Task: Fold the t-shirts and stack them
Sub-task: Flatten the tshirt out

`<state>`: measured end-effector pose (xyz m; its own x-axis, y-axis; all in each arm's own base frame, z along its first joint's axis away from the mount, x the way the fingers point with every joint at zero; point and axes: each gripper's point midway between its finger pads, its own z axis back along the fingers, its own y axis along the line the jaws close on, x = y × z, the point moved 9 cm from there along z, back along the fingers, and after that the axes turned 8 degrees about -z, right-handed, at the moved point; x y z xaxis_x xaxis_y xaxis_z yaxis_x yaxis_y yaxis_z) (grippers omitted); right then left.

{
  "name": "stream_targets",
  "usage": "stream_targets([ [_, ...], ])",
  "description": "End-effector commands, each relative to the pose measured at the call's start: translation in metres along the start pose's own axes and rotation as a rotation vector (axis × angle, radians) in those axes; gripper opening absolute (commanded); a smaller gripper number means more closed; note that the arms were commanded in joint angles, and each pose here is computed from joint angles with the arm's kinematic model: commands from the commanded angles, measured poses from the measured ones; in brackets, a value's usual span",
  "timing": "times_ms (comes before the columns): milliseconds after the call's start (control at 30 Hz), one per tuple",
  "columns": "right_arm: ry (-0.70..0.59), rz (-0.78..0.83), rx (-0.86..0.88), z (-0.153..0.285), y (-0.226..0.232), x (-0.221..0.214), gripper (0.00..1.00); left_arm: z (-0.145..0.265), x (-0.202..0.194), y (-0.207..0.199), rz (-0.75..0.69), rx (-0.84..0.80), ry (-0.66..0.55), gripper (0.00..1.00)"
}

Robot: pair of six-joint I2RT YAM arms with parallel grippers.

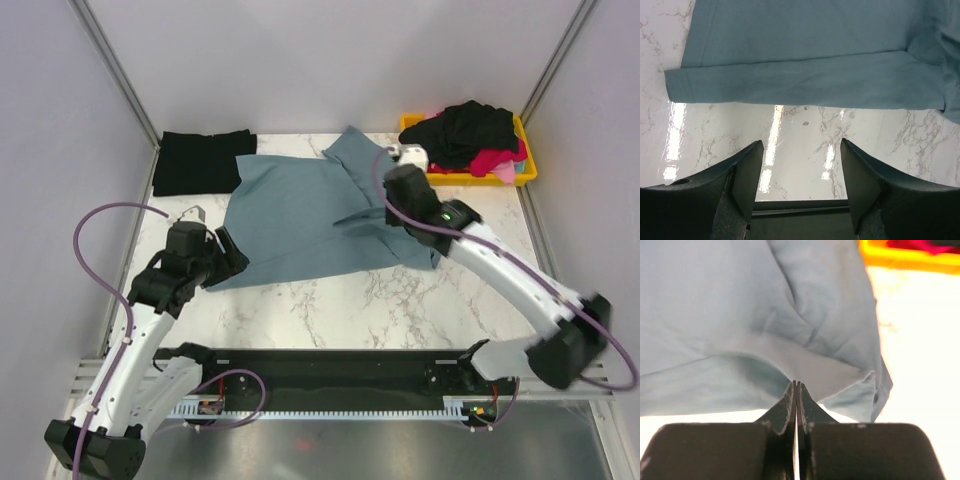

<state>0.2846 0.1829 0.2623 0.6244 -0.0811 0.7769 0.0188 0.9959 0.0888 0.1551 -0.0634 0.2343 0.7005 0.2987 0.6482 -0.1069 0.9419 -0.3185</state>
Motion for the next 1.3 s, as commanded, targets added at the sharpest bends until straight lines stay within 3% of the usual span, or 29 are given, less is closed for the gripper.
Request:
stream_targets([
  [0, 0.007, -0.093, -0.042, 0.049, -0.045, -0.032, 0.0, 0.0, 0.005, 0.001, -0.024, 0.022, -0.027, 0.72],
  [300, -0.033, -0.435, 0.071, 0.131, -0.11, -0.102, 0.0, 0.002, 0.005, 0.002, -0.013, 0.038, -0.031, 0.72],
  [333, -0.025, -0.478, 0.095, 0.136, -0.11, -0.105, 0.14, 0.003, 0.005, 0.002, -0.012, 0.038, -0.024, 0.72],
  [433, 0.003, -0.526, 0.148, 0.149, -0.114, -0.113, 0.17, 0.012, 0.008, 0.0, 0.008, 0.039, -0.018, 0.71],
  [467, 0.027, -0.563, 0.164, 0.152, -0.113, -0.116, 0.15, 0.015, 0.006, 0.0, 0.034, 0.05, -0.001, 0.71],
  [500, 0.074, -0.58, 0.221, 0.157, -0.111, -0.124, 0.0, 0.018, 0.006, 0.0, 0.046, 0.051, 0.004, 0.71],
  [533, 0.09, -0.6, 0.238, 0.159, -0.112, -0.129, 0.0, 0.023, 0.008, -0.002, 0.058, 0.043, -0.009, 0.71],
  [567, 0.113, -0.627, 0.233, 0.162, -0.115, -0.137, 0.04, 0.027, 0.006, -0.002, 0.071, 0.044, 0.006, 0.71],
  [600, 0.11, -0.635, 0.261, 0.167, -0.121, -0.145, 0.27, 0.03, 0.006, -0.002, 0.078, 0.043, 0.006, 0.71],
  [700, 0.113, -0.637, 0.255, 0.179, -0.134, -0.156, 0.69, 0.04, 0.005, -0.002, 0.1, 0.04, 0.01, 0.72],
  [733, 0.123, -0.632, 0.267, 0.178, -0.132, -0.157, 0.71, 0.041, 0.004, -0.002, 0.103, 0.038, 0.013, 0.72],
  [867, 0.223, -0.573, 0.26, 0.145, -0.108, -0.158, 0.73, 0.038, 0.0, 0.0, 0.093, 0.047, 0.029, 0.71],
  [1167, 0.297, -0.394, 0.0, 0.048, -0.071, -0.162, 0.77, 0.037, 0.003, 0.009, -0.028, 0.101, 0.005, 0.71],
  [1267, 0.35, -0.283, -0.158, 0.015, -0.071, -0.177, 0.78, 0.036, 0.0, 0.01, -0.044, 0.085, 0.012, 0.71],
])
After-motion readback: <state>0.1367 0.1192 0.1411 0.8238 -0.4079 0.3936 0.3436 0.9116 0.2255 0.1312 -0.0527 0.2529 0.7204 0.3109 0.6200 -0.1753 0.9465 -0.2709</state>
